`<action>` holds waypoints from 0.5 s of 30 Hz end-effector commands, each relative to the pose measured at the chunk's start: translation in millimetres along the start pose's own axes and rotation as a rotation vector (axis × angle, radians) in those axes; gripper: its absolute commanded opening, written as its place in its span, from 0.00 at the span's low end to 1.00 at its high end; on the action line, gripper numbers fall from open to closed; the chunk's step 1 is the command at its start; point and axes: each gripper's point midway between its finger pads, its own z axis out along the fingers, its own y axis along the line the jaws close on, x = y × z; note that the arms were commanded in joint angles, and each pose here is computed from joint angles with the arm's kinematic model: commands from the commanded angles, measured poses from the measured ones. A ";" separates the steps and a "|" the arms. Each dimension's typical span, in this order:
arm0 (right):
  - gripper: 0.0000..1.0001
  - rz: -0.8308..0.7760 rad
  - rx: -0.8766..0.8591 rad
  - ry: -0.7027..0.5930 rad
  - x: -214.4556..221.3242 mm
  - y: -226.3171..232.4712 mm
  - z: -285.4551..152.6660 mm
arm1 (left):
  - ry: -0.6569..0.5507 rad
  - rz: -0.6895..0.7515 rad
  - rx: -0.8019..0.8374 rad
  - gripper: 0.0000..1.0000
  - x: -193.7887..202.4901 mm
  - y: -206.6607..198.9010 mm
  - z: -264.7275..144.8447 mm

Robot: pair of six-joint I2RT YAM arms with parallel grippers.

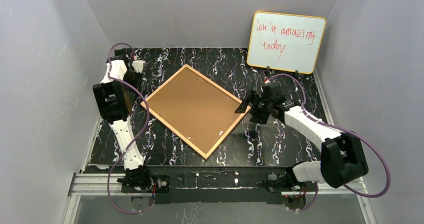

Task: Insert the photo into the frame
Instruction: Adjust the photo frame at the center of the board.

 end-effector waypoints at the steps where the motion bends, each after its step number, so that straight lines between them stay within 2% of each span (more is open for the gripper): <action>1: 0.99 0.070 -0.078 0.014 13.4 5.7 -6.8 | 0.033 0.047 0.066 0.20 12.4 -36.8 8.3; 4: 0.99 0.095 -0.104 0.034 22.7 0.9 3.3 | 0.091 0.103 0.117 0.19 38.9 -56.5 15.7; 9: 0.99 0.081 -0.057 0.080 20.3 -10.1 33.8 | 0.138 0.195 0.208 0.18 77.5 -82.6 5.1; 15: 0.99 0.029 -0.015 0.070 -15.4 -8.5 65.7 | 0.247 0.347 0.316 0.18 139.3 -116.6 -10.3</action>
